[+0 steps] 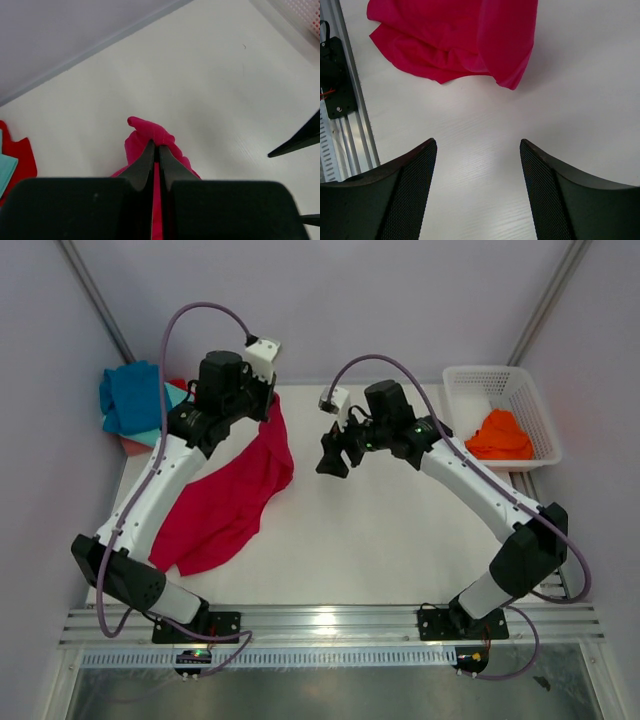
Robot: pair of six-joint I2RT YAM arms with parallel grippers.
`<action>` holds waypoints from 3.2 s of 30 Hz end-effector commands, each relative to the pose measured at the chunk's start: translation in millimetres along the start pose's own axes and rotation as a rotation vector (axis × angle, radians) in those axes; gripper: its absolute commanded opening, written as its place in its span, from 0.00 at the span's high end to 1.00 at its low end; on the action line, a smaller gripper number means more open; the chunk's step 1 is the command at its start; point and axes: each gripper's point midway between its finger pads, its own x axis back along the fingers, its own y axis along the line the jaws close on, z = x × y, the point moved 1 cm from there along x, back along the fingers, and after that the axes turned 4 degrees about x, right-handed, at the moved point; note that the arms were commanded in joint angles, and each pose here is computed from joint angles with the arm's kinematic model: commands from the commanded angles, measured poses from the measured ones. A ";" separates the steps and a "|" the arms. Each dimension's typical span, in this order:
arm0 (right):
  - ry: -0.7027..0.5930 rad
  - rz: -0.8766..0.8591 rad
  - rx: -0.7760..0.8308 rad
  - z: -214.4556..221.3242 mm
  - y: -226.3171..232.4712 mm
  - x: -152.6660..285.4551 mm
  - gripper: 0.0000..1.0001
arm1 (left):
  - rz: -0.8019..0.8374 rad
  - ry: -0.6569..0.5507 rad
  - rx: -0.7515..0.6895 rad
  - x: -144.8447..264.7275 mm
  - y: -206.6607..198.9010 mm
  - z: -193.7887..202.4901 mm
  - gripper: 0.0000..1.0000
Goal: Fold and stack the t-shirts
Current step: Flatten the tshirt out
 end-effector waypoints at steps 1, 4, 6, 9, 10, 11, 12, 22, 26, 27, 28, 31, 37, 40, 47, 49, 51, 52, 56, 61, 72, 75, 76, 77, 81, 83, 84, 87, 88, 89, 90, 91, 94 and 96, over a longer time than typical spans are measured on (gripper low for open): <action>-0.029 -0.044 0.041 -5.0 2.9 -20.1 0.28 | 0.089 -0.022 -0.002 -8.7 -30.8 -10.5 1.00; -0.022 -0.049 0.076 -7.0 9.9 -32.2 0.28 | 0.132 0.015 -0.040 -17.6 -55.4 -1.4 1.00; -0.006 -0.033 0.097 -4.0 10.3 -41.1 0.28 | 0.173 0.031 -0.045 -22.2 -73.5 3.0 1.00; 0.022 -0.035 0.124 2.3 20.1 -54.9 0.28 | 0.219 0.048 -0.047 -25.3 -91.8 3.9 1.00; 0.026 -0.041 0.132 2.6 25.6 -58.1 0.28 | 0.220 0.050 -0.047 -25.3 -93.6 3.1 1.00; 0.029 -0.038 0.136 4.2 27.0 -60.2 0.28 | 0.212 0.049 -0.045 -25.5 -93.0 1.6 1.00; 0.031 -0.034 0.142 4.7 28.1 -61.2 0.28 | 0.205 0.037 -0.041 -25.0 -92.1 -3.0 1.00; 0.026 0.246 0.125 8.5 -11.1 -59.5 0.28 | 0.099 -0.049 -0.033 7.7 -71.6 -33.1 1.00; 0.021 0.502 0.089 14.8 -48.8 -47.8 0.29 | 0.022 -0.079 -0.035 18.6 -57.8 -34.6 1.00; 0.021 0.537 0.079 17.0 -53.2 -46.5 0.29 | 0.013 -0.085 -0.033 22.3 -55.8 -34.0 1.00; 0.022 0.568 0.069 20.4 -58.4 -44.9 0.29 | -0.014 -0.084 -0.027 22.9 -51.4 -33.2 1.00; 0.028 0.622 0.034 27.4 -64.7 -42.7 0.29 | -0.049 -0.090 -0.019 27.3 -45.3 -34.5 1.00; 0.004 0.635 -0.012 33.2 -64.8 -46.8 0.29 | -0.022 -0.114 0.045 36.1 -50.7 -44.4 1.00; -0.004 0.523 -0.016 26.7 -51.1 -58.0 0.30 | -0.023 -0.113 0.052 33.7 -50.6 -45.0 1.00; -0.053 0.165 -0.044 8.6 10.1 -66.8 0.29 | -0.039 -0.114 0.046 30.2 -48.6 -45.2 1.00; -0.060 0.099 -0.032 6.6 21.3 -65.2 0.29 | -0.055 -0.111 0.039 28.7 -46.0 -44.7 1.00; -0.077 -0.003 -0.007 2.0 41.1 -58.8 0.29 | -0.065 -0.115 0.034 28.4 -44.0 -45.6 1.00; -0.080 -0.024 -0.001 1.8 45.4 -56.8 0.29 | -0.081 -0.114 0.032 27.3 -41.1 -45.3 1.00; -0.089 -0.050 0.023 2.5 53.6 -46.8 0.29 | -0.090 -0.114 0.038 23.6 -39.0 -45.3 1.00; -0.093 -0.013 0.036 5.0 49.7 -43.8 0.29 | -0.092 -0.110 0.053 18.4 -38.1 -47.7 1.00; -0.063 0.002 0.016 16.0 37.8 -66.5 0.29 | -0.071 -0.141 0.078 34.4 -39.7 -60.1 1.00; -0.052 0.009 0.017 18.9 33.9 -70.9 0.29 | -0.055 -0.144 0.088 39.2 -41.8 -60.7 1.00; -0.051 0.013 0.018 18.3 32.4 -72.2 0.29 | -0.050 -0.145 0.091 40.1 -42.6 -61.3 1.00; -0.042 0.015 0.015 21.1 31.3 -75.6 0.29 | -0.047 -0.146 0.094 41.8 -43.0 -61.5 1.00; -0.029 0.025 0.011 23.4 25.9 -83.2 0.44 | -0.035 -0.138 0.101 43.2 -45.2 -58.8 1.00; -0.026 0.043 0.008 23.0 21.1 -85.5 0.79 | -0.017 -0.138 0.104 44.8 -47.6 -59.0 1.00; -0.017 0.062 0.009 25.3 17.1 -87.2 0.96 | -0.008 -0.135 0.104 45.5 -49.4 -58.2 1.00; -0.009 0.059 0.021 27.5 16.4 -89.7 0.97 | 0.005 -0.138 0.108 48.7 -50.6 -59.7 1.00; -0.007 0.056 0.022 29.2 17.2 -89.8 0.97 | 0.006 -0.137 0.105 49.1 -51.1 -59.1 1.00; -0.008 0.056 0.022 29.4 17.3 -89.7 0.97 | 0.006 -0.140 0.106 50.4 -51.0 -59.8 1.00; -0.008 0.060 0.023 29.8 16.3 -89.1 0.97 | 0.005 -0.140 0.106 50.8 -50.7 -59.6 1.00; -0.007 0.077 0.027 29.4 14.5 -87.5 0.97 | 0.001 -0.138 0.104 50.8 -50.1 -58.9 1.00; -0.010 0.130 0.051 25.5 7.3 -80.4 0.97 | 0.004 -0.137 0.106 50.8 -49.9 -58.1 1.00; -0.009 0.154 0.081 22.9 4.0 -74.9 0.97 | 0.014 -0.134 0.113 51.2 -51.6 -57.5 1.00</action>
